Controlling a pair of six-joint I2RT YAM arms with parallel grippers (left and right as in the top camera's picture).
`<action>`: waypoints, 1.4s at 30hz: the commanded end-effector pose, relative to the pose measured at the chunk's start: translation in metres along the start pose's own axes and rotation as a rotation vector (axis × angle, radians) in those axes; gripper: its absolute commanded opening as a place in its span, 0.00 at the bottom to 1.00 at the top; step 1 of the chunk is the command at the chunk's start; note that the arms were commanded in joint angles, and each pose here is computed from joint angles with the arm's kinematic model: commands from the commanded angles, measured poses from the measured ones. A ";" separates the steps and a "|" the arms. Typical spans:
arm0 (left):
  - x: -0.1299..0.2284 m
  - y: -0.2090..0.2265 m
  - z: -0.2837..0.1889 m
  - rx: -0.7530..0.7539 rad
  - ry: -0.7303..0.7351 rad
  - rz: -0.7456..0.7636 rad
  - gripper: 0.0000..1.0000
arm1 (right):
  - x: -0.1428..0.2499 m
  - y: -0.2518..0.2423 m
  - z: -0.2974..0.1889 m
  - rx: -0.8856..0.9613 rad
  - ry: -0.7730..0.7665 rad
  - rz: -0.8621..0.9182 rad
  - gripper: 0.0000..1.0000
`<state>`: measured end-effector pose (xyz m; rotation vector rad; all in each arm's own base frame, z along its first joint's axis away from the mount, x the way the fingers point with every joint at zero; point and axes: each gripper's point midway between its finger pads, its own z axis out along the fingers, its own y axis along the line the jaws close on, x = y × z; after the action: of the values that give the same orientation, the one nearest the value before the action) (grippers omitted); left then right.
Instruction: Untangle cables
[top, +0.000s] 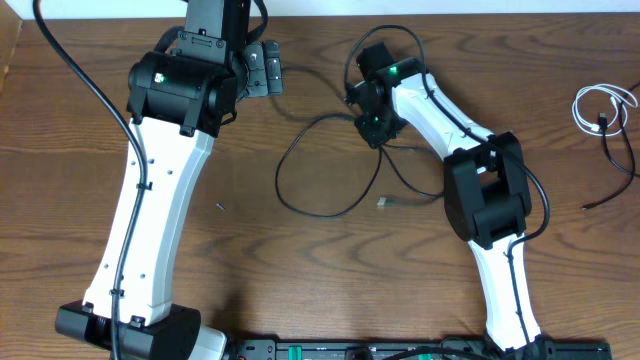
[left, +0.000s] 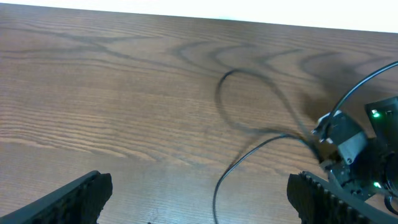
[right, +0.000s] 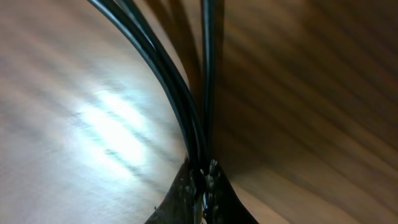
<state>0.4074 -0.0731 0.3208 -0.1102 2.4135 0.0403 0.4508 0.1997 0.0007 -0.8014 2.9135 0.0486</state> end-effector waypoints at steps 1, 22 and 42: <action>0.000 0.000 0.001 0.001 0.005 -0.014 0.96 | 0.024 -0.036 0.022 0.167 0.083 0.191 0.01; 0.000 0.000 0.001 0.001 0.003 -0.014 0.96 | 0.017 -0.166 -0.234 -0.093 -0.506 0.435 0.01; -0.004 -0.005 0.002 0.024 -0.011 -0.019 0.96 | 0.281 -0.409 -0.356 0.452 -0.715 1.151 0.01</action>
<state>0.4102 -0.0767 0.3232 -0.1053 2.4002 0.0152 0.3938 -0.2920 0.3166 0.7463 2.1926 -0.1293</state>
